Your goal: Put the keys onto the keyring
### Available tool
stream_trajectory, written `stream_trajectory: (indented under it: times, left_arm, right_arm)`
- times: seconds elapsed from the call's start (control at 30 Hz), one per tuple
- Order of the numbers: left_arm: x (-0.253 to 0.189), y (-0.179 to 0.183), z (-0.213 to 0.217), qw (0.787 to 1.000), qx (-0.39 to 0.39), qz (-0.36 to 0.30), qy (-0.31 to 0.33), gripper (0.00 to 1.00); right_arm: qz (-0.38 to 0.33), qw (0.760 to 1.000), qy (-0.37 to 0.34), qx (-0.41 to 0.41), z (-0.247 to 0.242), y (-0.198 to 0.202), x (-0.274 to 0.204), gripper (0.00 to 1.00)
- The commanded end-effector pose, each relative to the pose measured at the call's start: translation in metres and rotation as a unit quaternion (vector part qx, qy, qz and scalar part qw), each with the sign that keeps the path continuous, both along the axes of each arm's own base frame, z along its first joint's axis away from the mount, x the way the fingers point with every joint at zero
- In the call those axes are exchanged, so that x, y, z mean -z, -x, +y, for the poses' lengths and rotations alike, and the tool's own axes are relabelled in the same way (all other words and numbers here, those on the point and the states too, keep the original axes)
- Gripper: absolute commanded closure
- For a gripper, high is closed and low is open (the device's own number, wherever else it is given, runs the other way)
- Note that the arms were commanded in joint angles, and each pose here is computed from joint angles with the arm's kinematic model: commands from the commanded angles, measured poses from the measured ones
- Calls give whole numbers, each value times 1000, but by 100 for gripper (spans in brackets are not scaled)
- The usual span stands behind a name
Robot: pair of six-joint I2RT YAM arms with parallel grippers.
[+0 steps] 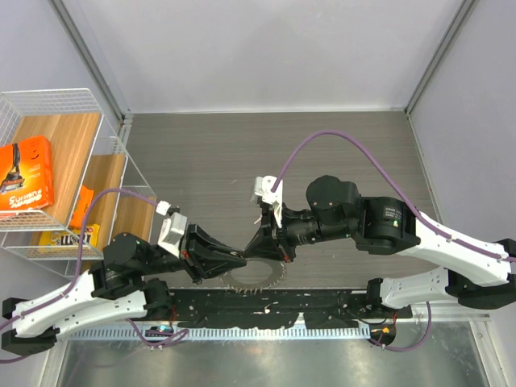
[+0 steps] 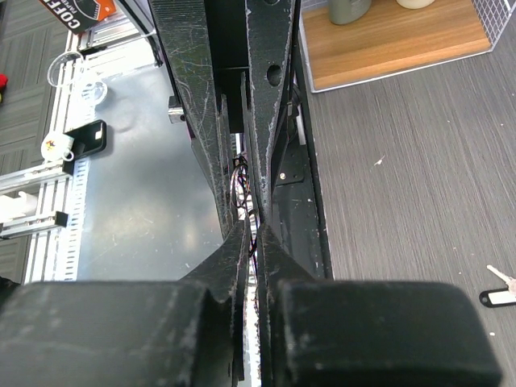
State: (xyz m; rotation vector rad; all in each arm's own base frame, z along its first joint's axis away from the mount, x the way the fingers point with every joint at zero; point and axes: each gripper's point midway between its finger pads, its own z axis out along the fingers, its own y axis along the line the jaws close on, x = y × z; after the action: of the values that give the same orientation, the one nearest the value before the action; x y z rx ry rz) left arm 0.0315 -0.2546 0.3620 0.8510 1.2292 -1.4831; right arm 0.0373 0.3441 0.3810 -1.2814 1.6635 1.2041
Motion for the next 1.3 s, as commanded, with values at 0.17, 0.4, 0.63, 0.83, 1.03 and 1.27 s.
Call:
stream_trajectory:
  times: [0.17,0.4,0.63,0.83,1.03,1.27]
  left_arm:
    - [-9,-7,3,1000,-22,5,16,90]
    - [-10,-3,1,1000,-10,2,11,100]
    - [-8,-3,-2,1000,-5,7,0,100]
    - [-9,-4,0,1000,-11,9,0,100]
    - [-14,-1,2,1000,-5,6,6,100]
    - [-18,3,4,1000,5,6,14,100]
  right_arm:
    - [-24,999,-46,-12,-5,5,-29,94]
    - [-35,998,-46,-4,-12,2,-35,94]
    - [-48,998,-46,-12,-13,3,-45,53]
    - [-49,998,-34,-25,-7,5,-44,51]
    - [-45,999,-15,-27,4,3,-30,52]
    - [-41,999,-3,-26,11,1,-22,53]
